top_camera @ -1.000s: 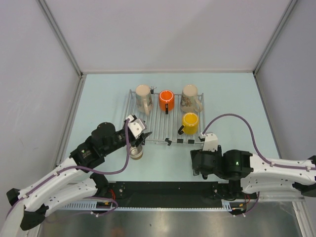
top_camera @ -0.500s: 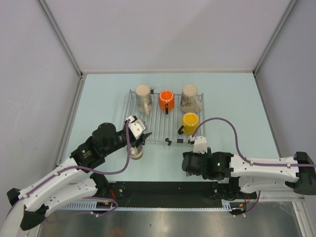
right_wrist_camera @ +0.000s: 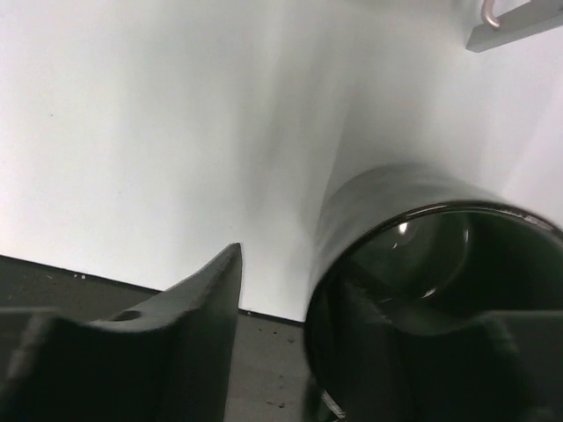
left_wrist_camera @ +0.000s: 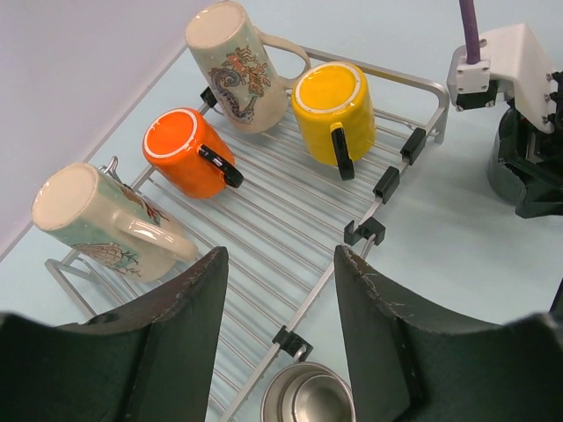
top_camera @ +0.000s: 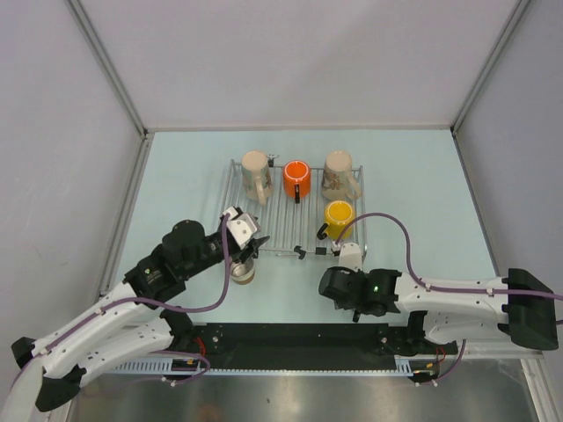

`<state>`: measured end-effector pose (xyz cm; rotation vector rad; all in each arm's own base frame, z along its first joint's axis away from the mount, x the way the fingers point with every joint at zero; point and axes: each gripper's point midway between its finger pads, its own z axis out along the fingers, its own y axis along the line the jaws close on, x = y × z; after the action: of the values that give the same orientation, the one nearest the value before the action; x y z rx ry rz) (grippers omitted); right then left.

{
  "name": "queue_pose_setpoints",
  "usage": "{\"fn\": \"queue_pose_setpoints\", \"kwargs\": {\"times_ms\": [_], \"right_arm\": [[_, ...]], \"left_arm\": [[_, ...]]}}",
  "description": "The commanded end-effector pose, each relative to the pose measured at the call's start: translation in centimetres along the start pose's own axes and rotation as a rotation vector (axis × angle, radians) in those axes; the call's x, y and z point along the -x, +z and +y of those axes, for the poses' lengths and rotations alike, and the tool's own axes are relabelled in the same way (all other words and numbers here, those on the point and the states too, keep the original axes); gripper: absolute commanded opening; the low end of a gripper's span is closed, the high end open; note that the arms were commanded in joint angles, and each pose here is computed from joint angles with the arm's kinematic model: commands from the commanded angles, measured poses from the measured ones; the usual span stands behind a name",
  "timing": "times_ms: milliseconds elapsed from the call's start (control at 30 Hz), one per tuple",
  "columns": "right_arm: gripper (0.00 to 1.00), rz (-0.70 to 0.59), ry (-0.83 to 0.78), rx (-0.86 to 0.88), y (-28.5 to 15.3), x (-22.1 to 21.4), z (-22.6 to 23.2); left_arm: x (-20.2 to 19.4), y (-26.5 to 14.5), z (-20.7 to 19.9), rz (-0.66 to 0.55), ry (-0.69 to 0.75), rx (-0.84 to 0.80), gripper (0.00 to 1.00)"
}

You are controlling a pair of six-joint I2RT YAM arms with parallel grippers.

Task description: Load the cups into the dish rack

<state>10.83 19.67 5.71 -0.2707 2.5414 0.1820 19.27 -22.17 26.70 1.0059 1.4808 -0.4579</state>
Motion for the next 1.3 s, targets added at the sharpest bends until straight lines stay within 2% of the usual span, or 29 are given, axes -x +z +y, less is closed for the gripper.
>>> {"fn": "queue_pose_setpoints", "kwargs": {"times_ms": [0,33,67,133,167,200,333,433,533,567,600,633,667,700,733,800,833,933,967,1000,1067,1100,1133,1267], "right_arm": [[0.36,-0.007,0.010,0.038,0.6,0.4,1.4],[0.33,-0.006,0.009,0.043,0.5,0.5,1.5],[0.23,-0.006,0.010,0.044,0.6,0.6,1.6],[0.12,-0.006,0.006,0.045,0.5,0.7,1.6],[0.01,-0.010,0.007,0.049,0.2,1.1,1.7],[0.00,-0.017,0.012,0.055,-0.1,1.5,1.9],[0.00,-0.086,0.006,0.181,-3.2,4.3,4.6],[0.00,-0.194,-0.002,0.388,-7.6,7.3,8.1],[0.00,-0.364,0.032,0.617,-12.9,11.0,10.4],[0.00,-0.455,0.034,0.695,-14.7,12.7,11.2],[0.00,-0.503,0.026,0.708,-14.9,13.1,11.0],[0.00,-0.603,0.077,0.778,-17.2,15.0,11.0],[0.00,-0.680,0.050,0.779,-17.8,15.9,10.6],[0.00,-0.724,0.046,0.771,-16.9,15.9,10.2],[0.00,-0.832,0.099,0.834,-18.9,17.7,10.3],[0.00,-0.970,0.067,0.858,-19.7,18.9,9.6],[0.00,-1.071,0.106,0.918,-20.5,19.5,9.3],[0.00,-1.264,0.142,1.023,-22.1,21.1,8.1],[0.00,-1.291,0.148,1.020,-22.0,21.8,7.9],[0.00,-1.267,0.148,1.002,-20.1,22.6,8.3],[0.00,-1.339,0.168,1.060,-21.6,24.4,8.3],[0.00,-1.307,0.136,1.080,-20.2,24.5,9.4],[0.00,-1.351,0.160,1.106,-21.1,25.5,9.0],[0.00,-1.392,0.161,1.182,-22.7,28.0,9.6]], "left_arm": [[0.4,-0.1,0.5,-0.024,-0.013,0.028,0.56],[0.4,0.0,0.4,-0.023,-0.015,0.026,0.56],[0.3,0.0,0.5,-0.021,-0.015,0.027,0.56],[0.2,0.1,0.4,-0.018,-0.017,0.026,0.57],[0.0,0.2,0.3,-0.011,-0.022,0.024,0.56],[-0.1,0.3,0.4,-0.007,-0.022,0.026,0.56],[0.4,0.4,0.9,-0.011,-0.035,0.049,0.54],[1.4,0.0,1.7,-0.033,-0.059,0.075,0.53],[2.8,-0.2,3.1,-0.050,-0.098,0.094,0.68],[2.9,-0.3,3.9,-0.048,-0.131,0.106,0.83],[4.1,-0.3,4.5,-0.059,-0.157,0.098,0.88],[3.9,-0.5,4.6,-0.044,-0.222,0.048,0.91],[4.2,-0.5,4.6,-0.042,-0.258,0.014,0.93],[5.4,-0.7,5.0,-0.056,-0.286,-0.016,0.93],[4.3,-0.2,5.3,-0.003,-0.363,-0.047,0.93],[5.2,0.1,4.0,0.004,-0.401,-0.188,0.94],[3.9,1.0,3.7,0.071,-0.489,-0.230,0.93],[4.2,1.5,1.9,0.098,-0.588,-0.368,0.87],[4.0,1.8,1.5,0.110,-0.614,-0.407,0.84],[4.6,1.6,0.9,0.102,-0.628,-0.454,0.84],[5.1,1.2,0.3,0.096,-0.650,-0.497,0.82],[5.3,0.8,-0.1,0.091,-0.649,-0.519,0.82],[5.2,0.7,-0.2,0.089,-0.648,-0.520,0.82],[4.3,0.0,-1.3,0.096,-0.678,-0.548,0.81]]}}
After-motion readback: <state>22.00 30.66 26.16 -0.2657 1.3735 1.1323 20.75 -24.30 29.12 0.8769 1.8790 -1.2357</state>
